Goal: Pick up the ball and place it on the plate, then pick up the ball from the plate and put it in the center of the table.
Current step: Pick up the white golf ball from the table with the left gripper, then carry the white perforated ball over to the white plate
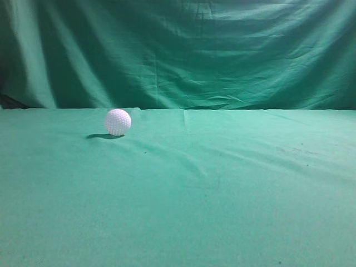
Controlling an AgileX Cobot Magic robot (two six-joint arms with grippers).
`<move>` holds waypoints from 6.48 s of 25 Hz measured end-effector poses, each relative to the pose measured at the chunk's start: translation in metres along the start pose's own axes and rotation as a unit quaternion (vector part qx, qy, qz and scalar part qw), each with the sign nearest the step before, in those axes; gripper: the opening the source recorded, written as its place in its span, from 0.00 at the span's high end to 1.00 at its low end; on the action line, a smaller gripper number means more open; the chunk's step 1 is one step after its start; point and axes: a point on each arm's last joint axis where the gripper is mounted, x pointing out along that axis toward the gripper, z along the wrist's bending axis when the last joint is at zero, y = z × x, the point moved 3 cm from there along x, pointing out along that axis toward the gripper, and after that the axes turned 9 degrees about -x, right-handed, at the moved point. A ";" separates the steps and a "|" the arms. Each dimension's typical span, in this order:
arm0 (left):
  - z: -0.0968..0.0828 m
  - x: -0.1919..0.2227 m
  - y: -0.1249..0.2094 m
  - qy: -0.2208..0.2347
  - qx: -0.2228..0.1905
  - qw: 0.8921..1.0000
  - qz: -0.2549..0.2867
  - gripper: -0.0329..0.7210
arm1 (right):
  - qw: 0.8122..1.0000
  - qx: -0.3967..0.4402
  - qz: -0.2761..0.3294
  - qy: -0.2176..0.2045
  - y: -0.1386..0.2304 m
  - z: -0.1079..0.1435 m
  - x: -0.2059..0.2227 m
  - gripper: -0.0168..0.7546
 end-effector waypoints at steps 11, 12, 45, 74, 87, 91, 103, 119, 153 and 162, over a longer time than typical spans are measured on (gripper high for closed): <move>0.001 0.000 -0.002 -0.003 0.007 1.000 -0.010 0.89 | 1.000 0.000 0.000 0.000 0.000 0.000 0.000 0.92; 0.000 0.000 -0.006 0.000 -0.004 1.000 -0.024 0.89 | 1.000 0.000 0.000 0.000 0.000 0.000 0.000 0.92; -0.009 0.021 -0.100 0.010 -0.163 0.986 -0.024 0.89 | 1.000 0.001 0.000 0.000 0.000 0.000 0.000 0.92; -0.132 0.193 -0.127 0.201 0.122 0.916 0.324 0.96 | 1.000 0.001 0.000 0.000 0.000 0.000 0.000 0.92; -0.160 0.286 -0.097 0.177 0.111 0.880 0.427 0.69 | 1.000 0.001 0.000 0.000 0.000 0.000 0.000 0.92; -0.165 0.301 -0.089 0.168 0.095 0.879 0.436 0.33 | 1.000 0.001 0.000 0.000 0.000 0.000 0.000 0.92; -0.167 0.337 -0.061 0.146 0.104 0.871 0.458 0.26 | 1.000 0.001 0.000 0.000 0.000 0.000 0.000 0.92; -0.165 0.337 -0.052 0.143 0.109 0.859 0.479 0.55 | 1.000 0.001 0.000 0.000 0.000 0.000 0.000 0.92; -0.043 0.197 -0.176 -0.025 0.026 0.889 0.456 0.55 | 1.000 0.001 0.000 0.000 0.000 0.000 0.000 0.92; 0.031 0.195 -0.129 -0.115 -0.064 0.872 0.472 0.55 | 1.000 0.001 0.000 0.000 0.000 0.000 0.000 0.92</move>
